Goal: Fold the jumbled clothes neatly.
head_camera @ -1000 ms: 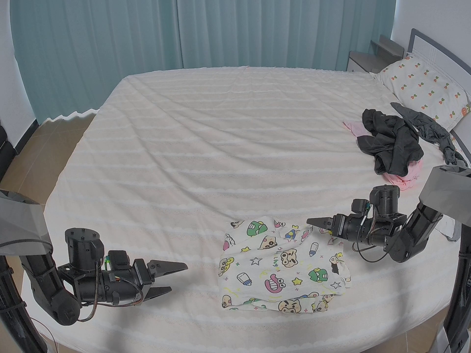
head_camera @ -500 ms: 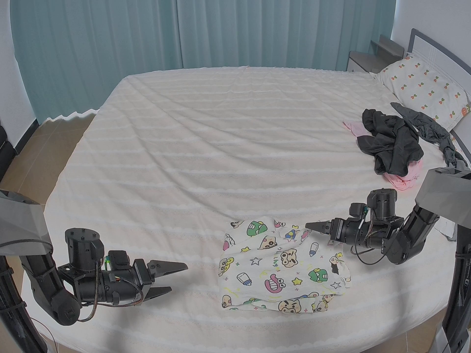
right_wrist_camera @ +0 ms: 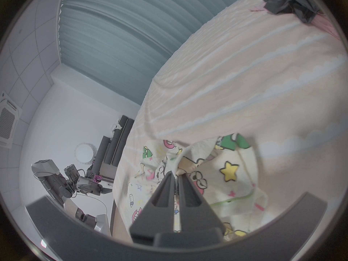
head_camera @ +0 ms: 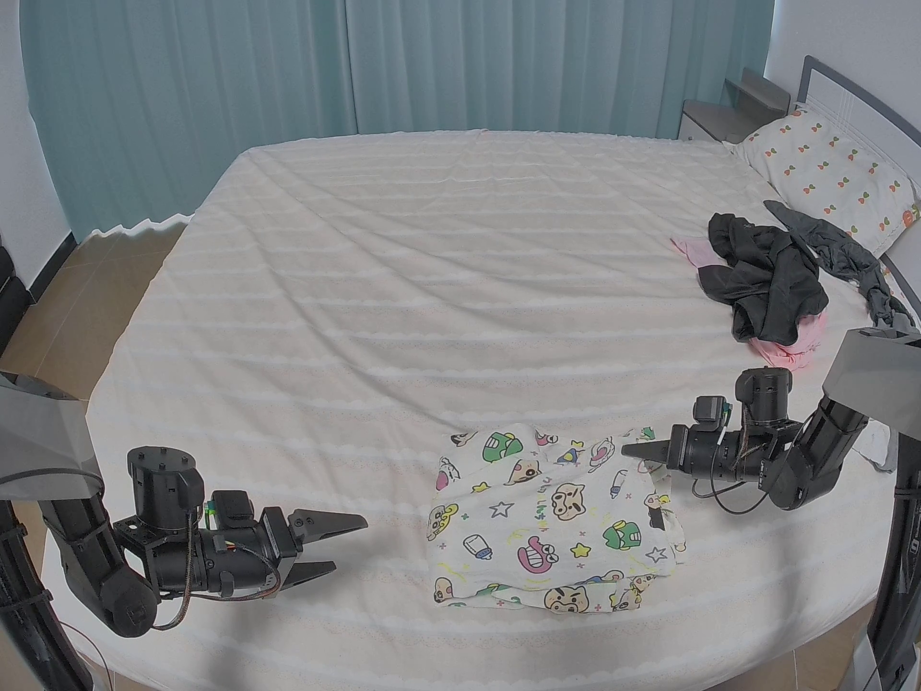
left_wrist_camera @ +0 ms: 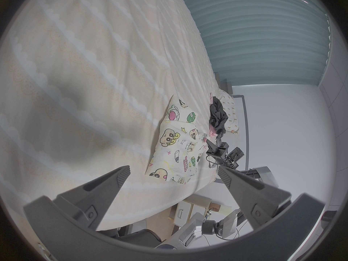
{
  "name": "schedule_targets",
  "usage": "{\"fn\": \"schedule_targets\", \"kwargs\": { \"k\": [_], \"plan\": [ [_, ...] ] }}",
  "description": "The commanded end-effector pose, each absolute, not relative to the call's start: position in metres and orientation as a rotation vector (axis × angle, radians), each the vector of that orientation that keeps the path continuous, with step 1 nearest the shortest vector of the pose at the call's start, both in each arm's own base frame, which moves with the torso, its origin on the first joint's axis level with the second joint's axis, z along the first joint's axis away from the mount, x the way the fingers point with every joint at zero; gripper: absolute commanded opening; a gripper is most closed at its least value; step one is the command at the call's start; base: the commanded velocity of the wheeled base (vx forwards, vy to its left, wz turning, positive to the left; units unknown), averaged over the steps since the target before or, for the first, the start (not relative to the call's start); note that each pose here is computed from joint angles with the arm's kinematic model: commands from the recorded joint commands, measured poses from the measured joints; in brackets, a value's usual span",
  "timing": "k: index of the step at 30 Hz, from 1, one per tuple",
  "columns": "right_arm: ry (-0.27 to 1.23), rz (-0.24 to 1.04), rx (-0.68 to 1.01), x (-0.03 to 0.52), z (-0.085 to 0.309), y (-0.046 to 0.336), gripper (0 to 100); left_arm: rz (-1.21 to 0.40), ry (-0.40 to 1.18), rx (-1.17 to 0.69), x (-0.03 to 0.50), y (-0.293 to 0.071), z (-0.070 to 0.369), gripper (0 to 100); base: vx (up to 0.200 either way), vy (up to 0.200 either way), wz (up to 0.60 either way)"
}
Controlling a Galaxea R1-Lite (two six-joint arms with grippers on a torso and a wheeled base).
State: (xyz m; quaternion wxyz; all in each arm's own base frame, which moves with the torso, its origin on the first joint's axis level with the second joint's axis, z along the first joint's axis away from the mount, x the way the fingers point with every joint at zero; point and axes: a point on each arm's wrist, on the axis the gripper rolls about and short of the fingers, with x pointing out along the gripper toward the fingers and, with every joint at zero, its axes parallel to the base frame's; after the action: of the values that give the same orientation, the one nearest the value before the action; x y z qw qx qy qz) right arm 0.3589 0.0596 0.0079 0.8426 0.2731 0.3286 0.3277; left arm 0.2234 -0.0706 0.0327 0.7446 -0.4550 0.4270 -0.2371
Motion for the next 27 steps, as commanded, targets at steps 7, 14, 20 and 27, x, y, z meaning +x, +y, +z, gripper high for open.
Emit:
{"fn": "schedule_targets", "kwargs": {
  "k": [7, 14, 20, 27],
  "plan": [
    [0.665, 0.653, 0.59, 0.366, 0.01, 0.048, 0, -0.519, 0.934, -0.997, 0.223, -0.07, 0.033, 100, 0.0, 0.0, 0.0],
    [0.657, 0.628, 0.62, 0.373, 0.007, 0.043, 0, -0.52, 0.935, -0.996, 0.223, -0.071, 0.033, 100, 0.0, 0.0, 0.0],
    [0.652, 0.61, 0.624, 0.375, 0.004, 0.04, 0, -0.519, 0.934, -0.997, 0.223, -0.07, 0.033, 100, 0.0, 0.0, 0.0],
    [0.647, 0.579, 0.643, 0.375, 0.004, 0.033, 0, -0.519, 0.934, -0.997, 0.223, -0.07, 0.033, 100, 0.0, 0.0, 0.0]
  ]
}}
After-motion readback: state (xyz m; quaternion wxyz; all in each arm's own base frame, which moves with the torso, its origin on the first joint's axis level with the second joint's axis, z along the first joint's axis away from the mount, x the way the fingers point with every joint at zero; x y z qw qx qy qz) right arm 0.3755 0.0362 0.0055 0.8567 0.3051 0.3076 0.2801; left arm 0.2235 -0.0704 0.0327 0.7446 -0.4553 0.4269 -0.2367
